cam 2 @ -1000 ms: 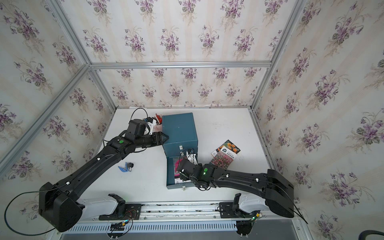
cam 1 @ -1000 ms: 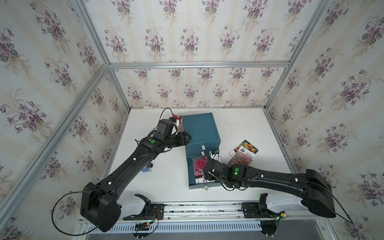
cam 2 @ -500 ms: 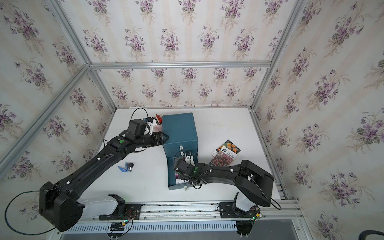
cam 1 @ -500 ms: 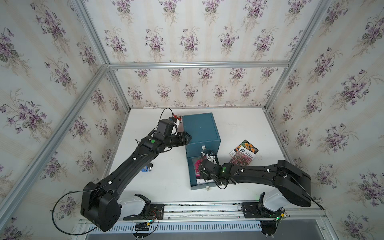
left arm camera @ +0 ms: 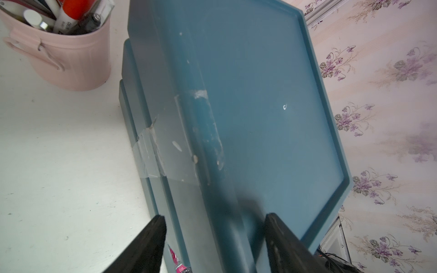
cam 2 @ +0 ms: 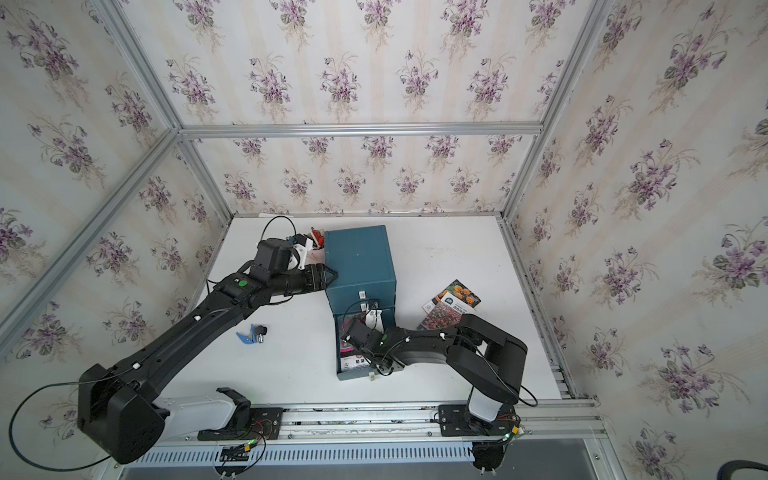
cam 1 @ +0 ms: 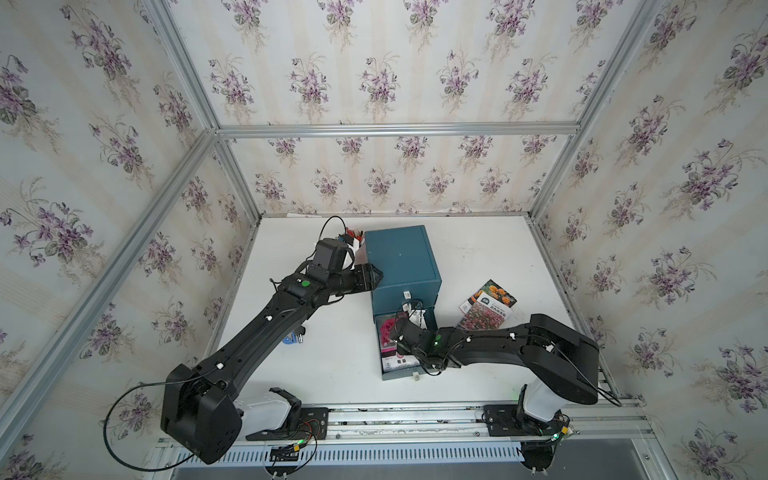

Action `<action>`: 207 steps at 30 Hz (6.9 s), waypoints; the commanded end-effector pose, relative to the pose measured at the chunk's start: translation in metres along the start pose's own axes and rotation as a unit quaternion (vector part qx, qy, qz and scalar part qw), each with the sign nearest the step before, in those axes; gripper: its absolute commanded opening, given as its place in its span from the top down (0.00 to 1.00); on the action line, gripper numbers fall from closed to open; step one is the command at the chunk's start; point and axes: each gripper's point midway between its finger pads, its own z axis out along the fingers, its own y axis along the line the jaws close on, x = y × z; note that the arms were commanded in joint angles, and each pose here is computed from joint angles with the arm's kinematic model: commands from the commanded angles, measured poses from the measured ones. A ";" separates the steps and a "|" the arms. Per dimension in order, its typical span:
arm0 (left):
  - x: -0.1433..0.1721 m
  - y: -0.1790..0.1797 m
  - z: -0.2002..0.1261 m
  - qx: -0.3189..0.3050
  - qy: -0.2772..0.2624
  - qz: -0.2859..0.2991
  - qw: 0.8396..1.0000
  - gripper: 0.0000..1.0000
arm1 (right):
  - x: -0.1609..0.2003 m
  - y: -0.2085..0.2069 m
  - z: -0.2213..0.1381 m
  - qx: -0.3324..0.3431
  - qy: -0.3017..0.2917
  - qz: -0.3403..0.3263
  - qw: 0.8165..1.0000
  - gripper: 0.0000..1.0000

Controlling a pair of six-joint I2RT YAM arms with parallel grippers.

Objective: Take the seed bags out of the drawer
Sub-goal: Pick up the seed packet from the drawer, then place the seed packet at the center of the board, then close the drawer in the storage box.

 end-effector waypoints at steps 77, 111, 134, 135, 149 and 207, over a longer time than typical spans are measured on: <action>0.032 0.035 -0.001 -0.075 0.065 -0.004 0.995 0.32 | -0.130 -0.162 -0.264 0.096 -0.193 0.153 0.964 1.00; 0.027 0.029 -0.006 -0.067 0.058 -0.002 0.996 0.21 | -0.078 -0.243 -0.128 0.105 -0.089 0.282 0.950 1.00; 0.029 0.030 -0.005 -0.067 0.060 -0.001 0.996 0.21 | -0.069 -0.251 -0.121 0.123 -0.077 0.287 0.947 0.55; 0.028 0.030 -0.005 -0.067 0.059 -0.002 0.996 0.21 | -0.073 -0.244 -0.122 0.107 -0.078 0.280 0.951 0.46; 0.014 0.018 -0.010 -0.056 0.047 -0.003 0.997 0.20 | -0.051 -0.080 -0.205 -0.039 -0.089 0.041 0.994 0.40; 0.018 0.020 -0.006 -0.064 0.070 0.017 0.995 0.23 | 0.054 0.016 -0.100 -0.191 -0.049 -0.067 0.978 0.54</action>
